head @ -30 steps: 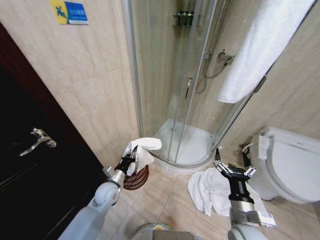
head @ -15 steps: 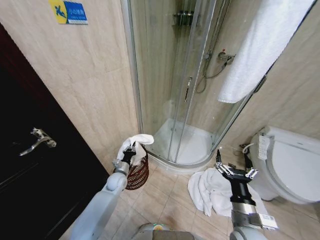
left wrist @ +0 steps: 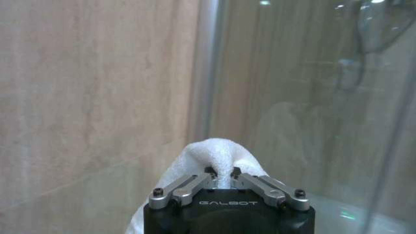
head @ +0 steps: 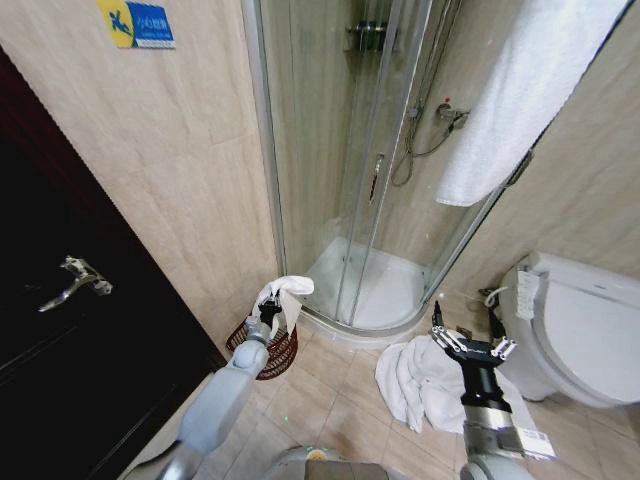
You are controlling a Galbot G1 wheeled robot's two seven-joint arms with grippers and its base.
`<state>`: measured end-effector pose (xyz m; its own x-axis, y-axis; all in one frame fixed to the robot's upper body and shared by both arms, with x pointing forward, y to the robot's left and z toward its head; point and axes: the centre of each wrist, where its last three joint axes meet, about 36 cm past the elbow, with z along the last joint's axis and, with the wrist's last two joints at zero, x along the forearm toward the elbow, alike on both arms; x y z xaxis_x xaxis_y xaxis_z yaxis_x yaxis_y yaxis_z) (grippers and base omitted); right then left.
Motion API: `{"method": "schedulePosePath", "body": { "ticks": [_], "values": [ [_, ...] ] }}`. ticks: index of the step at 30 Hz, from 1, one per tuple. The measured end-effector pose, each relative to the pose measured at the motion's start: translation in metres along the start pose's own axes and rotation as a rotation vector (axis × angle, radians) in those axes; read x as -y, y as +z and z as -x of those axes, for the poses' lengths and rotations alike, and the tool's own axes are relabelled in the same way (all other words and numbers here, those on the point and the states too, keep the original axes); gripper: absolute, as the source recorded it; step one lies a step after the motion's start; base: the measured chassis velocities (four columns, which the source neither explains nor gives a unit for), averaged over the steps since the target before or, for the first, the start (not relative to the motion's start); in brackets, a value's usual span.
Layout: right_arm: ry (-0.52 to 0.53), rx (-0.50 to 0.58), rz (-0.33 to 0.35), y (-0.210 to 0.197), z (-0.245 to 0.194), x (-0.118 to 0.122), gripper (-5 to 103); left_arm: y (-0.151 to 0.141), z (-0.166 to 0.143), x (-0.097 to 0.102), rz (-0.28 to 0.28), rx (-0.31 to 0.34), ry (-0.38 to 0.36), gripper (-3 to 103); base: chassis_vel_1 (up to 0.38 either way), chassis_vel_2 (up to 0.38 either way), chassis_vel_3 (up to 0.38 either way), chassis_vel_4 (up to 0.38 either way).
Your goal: Discard the used towel into the hamper.
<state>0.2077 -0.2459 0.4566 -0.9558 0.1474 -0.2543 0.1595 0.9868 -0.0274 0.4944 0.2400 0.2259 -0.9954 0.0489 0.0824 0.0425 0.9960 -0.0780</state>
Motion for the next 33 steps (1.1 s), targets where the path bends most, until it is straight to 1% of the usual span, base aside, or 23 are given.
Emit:
{"method": "schedulePosePath", "body": {
  "ticks": [3,4,8,10,13,14,17,18,19,23,24,25,27,29,30,31,32,33],
  "values": [
    [0.002,0.002,-0.002,-0.001,0.000,0.000,100,0.010,0.009,-0.009,0.041,-0.004,-0.048,4,0.000,0.000,0.000,0.000],
    [0.002,0.002,-0.002,-0.001,0.000,0.000,100,0.010,0.009,-0.009,0.041,-0.004,-0.048,4,0.000,0.000,0.000,0.000],
    [0.004,0.001,-0.003,0.000,0.001,0.000,100,0.019,0.024,-0.023,0.077,-0.014,-0.095,4,0.000,0.000,0.000,0.000],
    [0.004,-0.001,-0.003,0.000,0.001,0.000,100,0.020,0.026,-0.026,0.086,-0.016,-0.103,4,0.000,0.000,0.000,0.000],
    [0.004,-0.007,-0.004,0.003,0.001,0.001,100,0.025,0.028,-0.037,0.141,-0.033,-0.110,4,0.000,0.000,0.000,0.000],
    [0.004,-0.007,-0.004,0.003,0.001,0.001,100,0.025,0.028,-0.037,0.141,-0.033,-0.110,4,0.000,0.000,0.000,0.000],
    [0.005,-0.013,-0.002,0.007,0.003,0.001,100,0.029,0.032,-0.051,0.215,-0.023,-0.127,4,0.000,0.000,0.000,0.000],
    [0.005,-0.016,0.000,0.008,0.003,0.001,100,0.029,0.033,-0.059,0.252,-0.017,-0.134,4,0.000,0.000,0.000,0.000],
    [0.005,-0.016,0.000,0.008,0.003,0.001,100,0.029,0.033,-0.059,0.252,-0.017,-0.134,4,0.000,0.000,0.000,0.000],
    [0.005,-0.024,0.005,0.013,0.004,0.000,100,0.032,0.028,-0.084,0.343,-0.022,-0.131,4,0.000,0.000,0.000,0.000],
    [0.005,-0.024,0.005,0.013,0.004,0.000,100,0.032,0.028,-0.084,0.343,-0.022,-0.131,4,0.000,0.000,0.000,0.000],
    [0.004,-0.024,0.006,0.013,0.004,0.000,100,0.035,0.026,-0.090,0.365,-0.028,-0.132,4,0.000,0.000,0.000,0.000],
    [0.004,-0.024,0.006,0.013,0.004,0.000,100,0.041,0.021,-0.099,0.390,-0.036,-0.131,4,0.000,0.000,0.000,0.000],
    [0.003,-0.024,0.006,0.013,0.004,0.000,100,0.043,0.017,-0.103,0.395,-0.040,-0.125,4,0.000,0.000,0.000,0.000],
    [0.004,-0.025,0.007,0.013,0.004,0.000,100,0.046,0.010,-0.106,0.399,-0.050,-0.112,4,0.000,0.000,0.000,0.000],
    [0.004,-0.025,0.008,0.014,0.003,-0.001,100,0.049,0.004,-0.107,0.401,-0.056,-0.091,4,0.000,0.000,0.000,0.000],
    [0.004,-0.025,0.008,0.014,0.003,-0.001,100,0.049,0.004,-0.107,0.401,-0.056,-0.091,4,0.000,0.000,0.000,0.000],
    [0.004,-0.025,0.010,0.014,0.003,-0.001,100,0.052,-0.001,-0.106,0.405,-0.061,-0.068,4,0.000,0.000,0.000,0.000]
  ]
}}
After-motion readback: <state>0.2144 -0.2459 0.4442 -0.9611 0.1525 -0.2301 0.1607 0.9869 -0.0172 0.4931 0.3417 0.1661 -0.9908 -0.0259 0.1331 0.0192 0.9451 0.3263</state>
